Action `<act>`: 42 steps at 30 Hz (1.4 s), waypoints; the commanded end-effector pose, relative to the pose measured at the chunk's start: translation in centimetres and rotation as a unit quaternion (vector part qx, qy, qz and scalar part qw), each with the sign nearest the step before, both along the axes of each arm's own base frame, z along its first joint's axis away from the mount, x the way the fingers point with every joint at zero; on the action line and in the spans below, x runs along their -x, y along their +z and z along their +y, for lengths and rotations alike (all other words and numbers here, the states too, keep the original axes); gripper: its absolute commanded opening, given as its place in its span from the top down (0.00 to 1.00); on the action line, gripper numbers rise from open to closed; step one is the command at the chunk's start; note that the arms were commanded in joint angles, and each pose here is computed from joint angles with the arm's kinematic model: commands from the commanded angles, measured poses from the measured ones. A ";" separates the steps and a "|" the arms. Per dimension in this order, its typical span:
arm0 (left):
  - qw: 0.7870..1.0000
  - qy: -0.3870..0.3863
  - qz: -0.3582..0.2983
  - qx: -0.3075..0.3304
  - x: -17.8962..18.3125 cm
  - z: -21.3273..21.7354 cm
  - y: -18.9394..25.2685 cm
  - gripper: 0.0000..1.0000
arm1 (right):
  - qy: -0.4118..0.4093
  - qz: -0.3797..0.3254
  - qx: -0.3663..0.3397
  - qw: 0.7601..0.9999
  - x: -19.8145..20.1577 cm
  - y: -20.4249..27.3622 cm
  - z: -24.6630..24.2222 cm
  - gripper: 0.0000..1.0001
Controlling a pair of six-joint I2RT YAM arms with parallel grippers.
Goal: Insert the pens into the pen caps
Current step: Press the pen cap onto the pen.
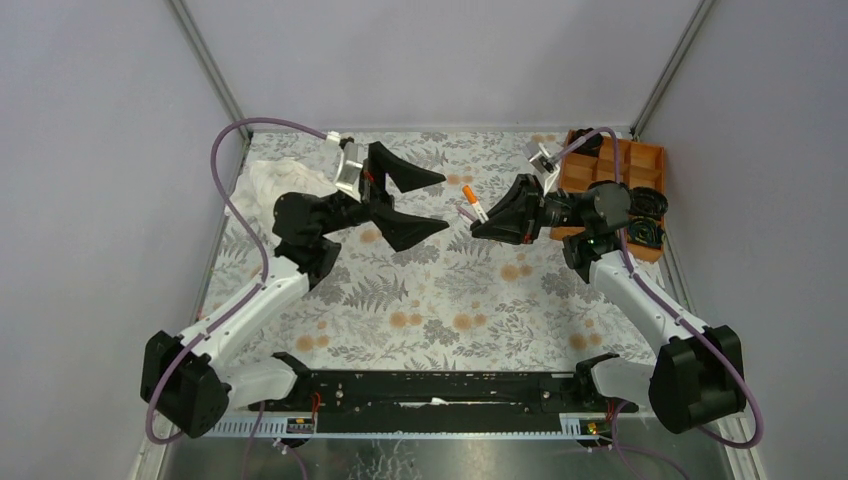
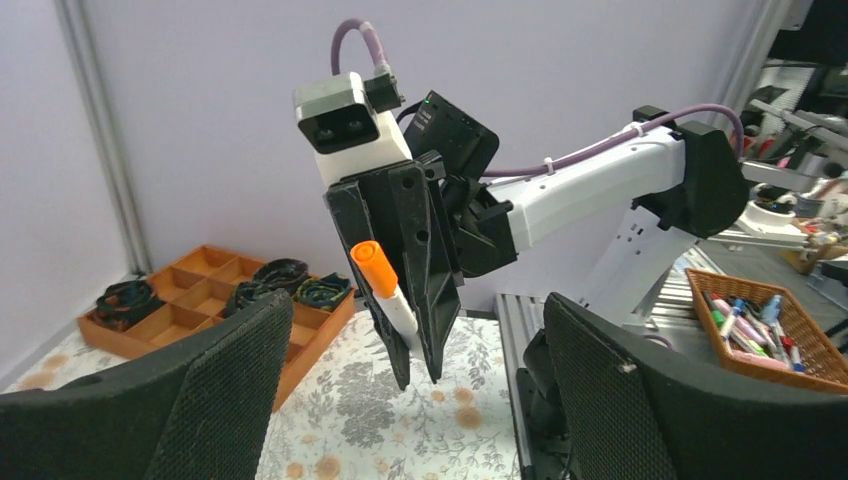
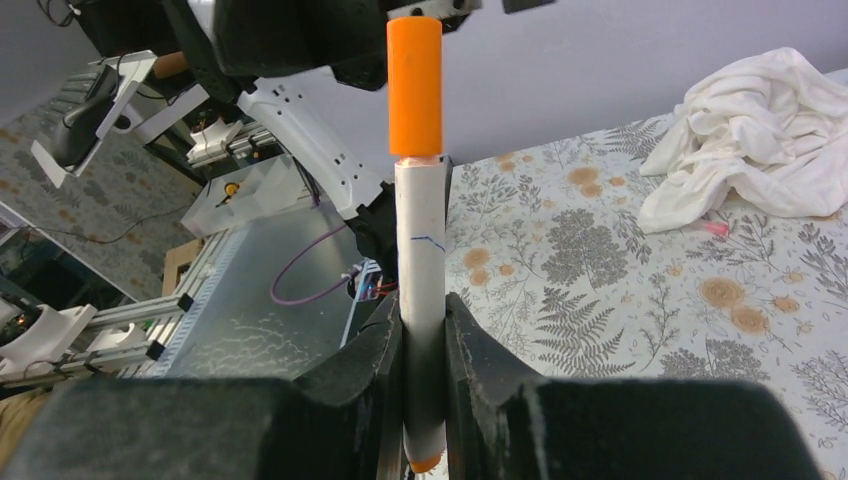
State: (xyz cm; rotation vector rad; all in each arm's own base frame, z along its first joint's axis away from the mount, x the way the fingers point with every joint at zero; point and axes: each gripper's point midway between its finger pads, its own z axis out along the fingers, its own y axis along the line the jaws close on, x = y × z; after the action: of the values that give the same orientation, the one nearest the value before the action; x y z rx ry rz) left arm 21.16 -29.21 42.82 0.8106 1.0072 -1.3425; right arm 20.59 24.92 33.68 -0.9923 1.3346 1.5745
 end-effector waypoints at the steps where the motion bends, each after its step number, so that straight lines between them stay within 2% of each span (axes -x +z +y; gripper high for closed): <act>1: 0.997 -0.068 -0.019 0.038 1.5 -0.4 1.4 0.03 | 0.018 -0.037 -0.014 0.999 1.0 2.6 -0.3 1.00; 4: 0.994 -0.098 -0.011 0.048 1.6 -1.0 1.7 0.05 | 0.019 -0.035 -0.014 0.999 1.0 2.4 -0.3 1.00; 9: 0.995 -0.084 0.016 0.044 0.0 -2.2 1.2 0.08 | 0.023 -0.042 -0.018 0.999 1.4 2.8 -0.4 1.00; 14: 0.994 -0.092 0.023 0.058 0.0 -3.0 1.5 0.10 | 0.024 -0.035 -0.016 0.999 1.2 2.2 -0.1 1.00; 33: 0.989 -0.115 0.044 0.077 0.0 -4.3 1.6 0.41 | 0.022 -0.028 -0.015 0.999 1.1 2.1 0.0 1.00; 39: 0.989 -0.117 0.049 0.081 0.1 -4.4 1.8 0.53 | 0.020 -0.025 -0.012 0.999 1.0 1.9 0.0 1.00; 40: 0.989 -0.117 0.050 0.080 0.1 -4.4 1.8 0.58 | 0.020 -0.024 -0.012 0.999 1.0 1.9 0.0 1.00; 42: 0.988 -0.116 0.057 0.079 0.1 -4.5 1.8 0.76 | 0.020 -0.025 -0.012 0.999 1.0 1.9 0.0 1.00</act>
State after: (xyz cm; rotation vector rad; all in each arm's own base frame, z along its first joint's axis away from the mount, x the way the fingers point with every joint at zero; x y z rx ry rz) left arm 21.99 -33.84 42.91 0.7413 0.9726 -1.6583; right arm 19.90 24.92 34.45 -1.0105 1.3144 1.6110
